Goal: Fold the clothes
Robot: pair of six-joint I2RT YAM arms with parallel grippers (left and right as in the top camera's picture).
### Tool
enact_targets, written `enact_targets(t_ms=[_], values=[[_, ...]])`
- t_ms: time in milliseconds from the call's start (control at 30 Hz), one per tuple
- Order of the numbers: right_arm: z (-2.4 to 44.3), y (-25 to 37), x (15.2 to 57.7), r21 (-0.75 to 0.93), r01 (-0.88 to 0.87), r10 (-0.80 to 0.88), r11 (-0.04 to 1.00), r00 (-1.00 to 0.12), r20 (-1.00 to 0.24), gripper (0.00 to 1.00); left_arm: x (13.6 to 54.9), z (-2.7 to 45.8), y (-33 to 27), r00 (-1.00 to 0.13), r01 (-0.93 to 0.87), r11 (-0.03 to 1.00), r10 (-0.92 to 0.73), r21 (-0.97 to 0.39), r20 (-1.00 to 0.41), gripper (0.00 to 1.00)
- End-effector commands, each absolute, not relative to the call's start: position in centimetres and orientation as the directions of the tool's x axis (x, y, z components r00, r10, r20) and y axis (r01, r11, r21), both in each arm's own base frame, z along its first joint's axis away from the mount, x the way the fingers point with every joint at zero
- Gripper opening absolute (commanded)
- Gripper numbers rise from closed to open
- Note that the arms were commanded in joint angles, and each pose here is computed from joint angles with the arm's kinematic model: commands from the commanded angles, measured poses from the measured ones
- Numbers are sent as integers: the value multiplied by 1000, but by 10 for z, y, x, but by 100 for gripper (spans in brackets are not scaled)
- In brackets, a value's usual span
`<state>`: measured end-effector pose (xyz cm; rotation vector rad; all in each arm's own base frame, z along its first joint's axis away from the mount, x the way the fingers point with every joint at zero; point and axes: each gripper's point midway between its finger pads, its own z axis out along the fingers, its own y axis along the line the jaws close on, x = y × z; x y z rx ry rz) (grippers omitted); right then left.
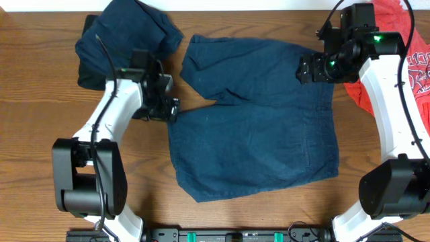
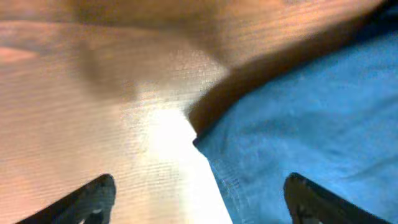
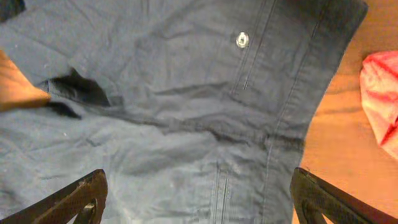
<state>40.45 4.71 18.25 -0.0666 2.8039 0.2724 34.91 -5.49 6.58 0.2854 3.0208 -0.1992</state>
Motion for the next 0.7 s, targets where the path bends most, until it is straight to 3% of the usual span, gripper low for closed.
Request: enact_targets(t_ms=[0, 367, 667], values=[[213, 44, 386, 161, -53, 9, 985, -932, -361, 91, 355, 94, -54, -974, 193, 976, 177, -103, -144, 93], [256, 14, 298, 91, 209, 227, 974, -921, -317, 92, 292, 152, -55, -986, -130, 981, -143, -143, -86, 98], [183, 6, 248, 6, 276, 275, 961, -955, -113, 91, 219, 99, -90, -976, -210, 974, -204, -80, 76, 93]])
